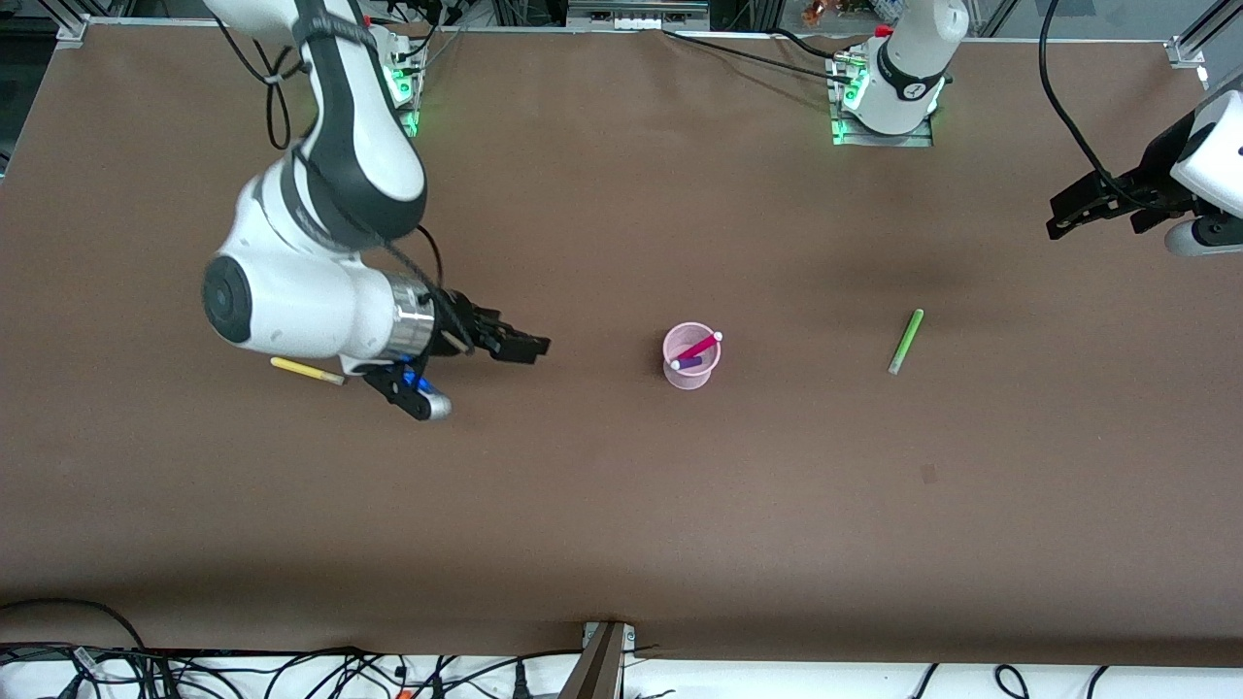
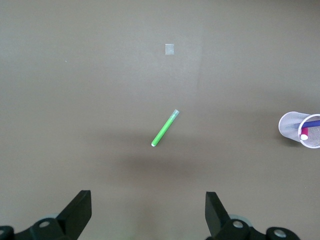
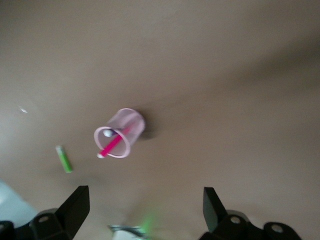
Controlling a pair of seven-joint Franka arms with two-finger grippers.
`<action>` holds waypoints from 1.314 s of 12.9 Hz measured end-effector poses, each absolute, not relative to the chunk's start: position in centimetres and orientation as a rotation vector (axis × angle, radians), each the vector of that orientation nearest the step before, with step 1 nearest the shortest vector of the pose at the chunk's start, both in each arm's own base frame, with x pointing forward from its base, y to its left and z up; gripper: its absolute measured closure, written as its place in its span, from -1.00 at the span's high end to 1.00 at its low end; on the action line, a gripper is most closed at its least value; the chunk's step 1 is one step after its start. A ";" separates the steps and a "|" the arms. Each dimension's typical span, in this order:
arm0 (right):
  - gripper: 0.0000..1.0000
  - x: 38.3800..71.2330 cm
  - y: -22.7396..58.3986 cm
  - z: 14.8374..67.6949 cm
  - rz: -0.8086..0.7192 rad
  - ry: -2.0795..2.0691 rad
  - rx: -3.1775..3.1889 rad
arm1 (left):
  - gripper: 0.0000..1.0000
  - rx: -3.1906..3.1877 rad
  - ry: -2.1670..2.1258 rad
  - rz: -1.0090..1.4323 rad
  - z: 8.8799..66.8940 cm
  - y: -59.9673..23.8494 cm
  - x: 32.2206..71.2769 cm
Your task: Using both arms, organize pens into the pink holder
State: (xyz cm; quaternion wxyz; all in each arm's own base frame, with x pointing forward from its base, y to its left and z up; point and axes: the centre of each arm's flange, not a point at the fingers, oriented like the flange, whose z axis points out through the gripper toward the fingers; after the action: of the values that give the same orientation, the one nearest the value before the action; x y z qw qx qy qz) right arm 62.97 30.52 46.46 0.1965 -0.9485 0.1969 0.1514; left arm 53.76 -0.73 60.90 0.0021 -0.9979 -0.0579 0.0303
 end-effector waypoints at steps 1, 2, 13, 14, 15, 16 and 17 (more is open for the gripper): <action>1.00 62.3 29.4 48.2 0.398 0.492 -2.705 | 1.00 -3.131 -0.181 0.096 60.9 -0.7 53.8; 1.00 61.6 27.6 49.9 0.369 0.431 -2.746 | 1.00 -3.131 -0.181 0.096 60.9 -0.8 53.8; 1.00 54.6 13.7 57.9 0.136 -0.248 -3.071 | 1.00 -3.130 -0.180 0.105 60.9 -0.8 53.7; 1.00 54.7 13.3 57.8 0.134 -0.260 -3.078 | 1.00 -3.130 -0.180 0.106 60.9 -0.8 53.7; 1.00 54.9 12.8 57.8 0.131 -0.273 -3.086 | 1.00 -3.130 -0.180 0.106 60.9 -0.8 53.7; 1.00 55.0 12.4 57.8 0.128 -0.287 -3.096 | 1.00 -3.130 -0.180 0.106 60.9 -0.8 53.7; 1.00 55.1 12.0 57.8 0.124 -0.294 -3.101 | 1.00 -3.130 -0.180 0.107 60.9 -0.8 53.7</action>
State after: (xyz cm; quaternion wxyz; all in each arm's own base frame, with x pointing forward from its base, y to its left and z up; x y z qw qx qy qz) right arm 55.08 12.02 57.80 0.0119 -0.9947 -0.0944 0.0399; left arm 53.68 -0.79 60.85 0.0024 -0.9978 -0.0574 0.0340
